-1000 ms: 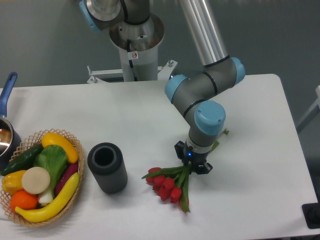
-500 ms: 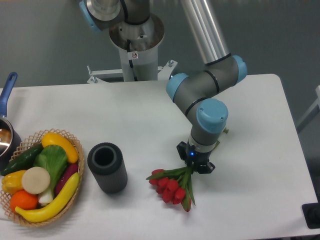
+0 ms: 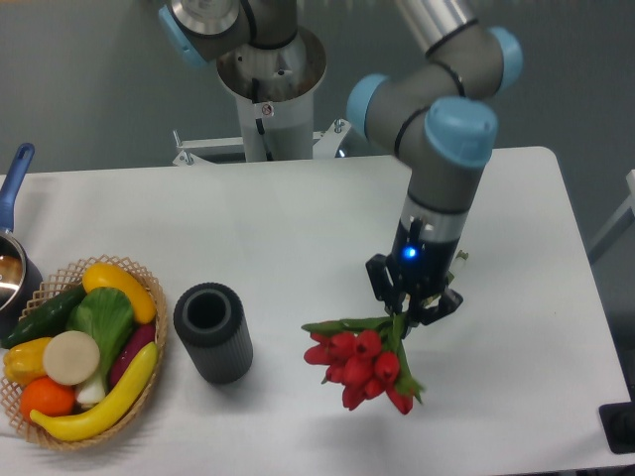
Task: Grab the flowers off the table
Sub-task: 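Lift the gripped tulip bunch up off the table, then hold the tulip bunch raised above the table beside the black vase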
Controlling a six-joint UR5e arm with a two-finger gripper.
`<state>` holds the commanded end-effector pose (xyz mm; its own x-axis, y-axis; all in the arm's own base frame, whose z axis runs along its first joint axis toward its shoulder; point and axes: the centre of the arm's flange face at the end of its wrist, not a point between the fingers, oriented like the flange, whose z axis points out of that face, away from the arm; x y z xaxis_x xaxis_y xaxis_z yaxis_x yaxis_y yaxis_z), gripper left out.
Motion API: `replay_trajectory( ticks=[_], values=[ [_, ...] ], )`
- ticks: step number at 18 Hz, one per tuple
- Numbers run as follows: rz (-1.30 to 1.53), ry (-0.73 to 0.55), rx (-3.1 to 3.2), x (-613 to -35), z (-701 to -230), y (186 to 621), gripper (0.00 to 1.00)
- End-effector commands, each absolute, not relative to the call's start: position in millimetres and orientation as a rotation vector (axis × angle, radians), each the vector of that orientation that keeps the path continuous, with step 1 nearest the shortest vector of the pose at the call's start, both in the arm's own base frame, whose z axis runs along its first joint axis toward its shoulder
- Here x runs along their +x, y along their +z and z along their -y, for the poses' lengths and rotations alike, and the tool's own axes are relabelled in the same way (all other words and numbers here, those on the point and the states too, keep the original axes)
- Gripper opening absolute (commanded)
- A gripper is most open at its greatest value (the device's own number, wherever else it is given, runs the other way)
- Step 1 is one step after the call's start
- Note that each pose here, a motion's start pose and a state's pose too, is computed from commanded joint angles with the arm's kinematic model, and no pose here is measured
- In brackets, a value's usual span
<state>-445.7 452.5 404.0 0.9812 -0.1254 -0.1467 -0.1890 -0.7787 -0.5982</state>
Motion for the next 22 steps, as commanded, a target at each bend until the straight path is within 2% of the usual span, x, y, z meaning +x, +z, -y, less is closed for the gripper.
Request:
replay_trajectory(
  ticks=[8, 17, 22],
  values=[
    [-0.144, 0.018, -2.266, -416, -450, 460, 0.19],
    [-0.114, -0.105, -2.125, -404, -450, 481, 0.18],
    [-0.122, -0.122, -2.115, -399, -456, 484, 0.18]
  ],
)
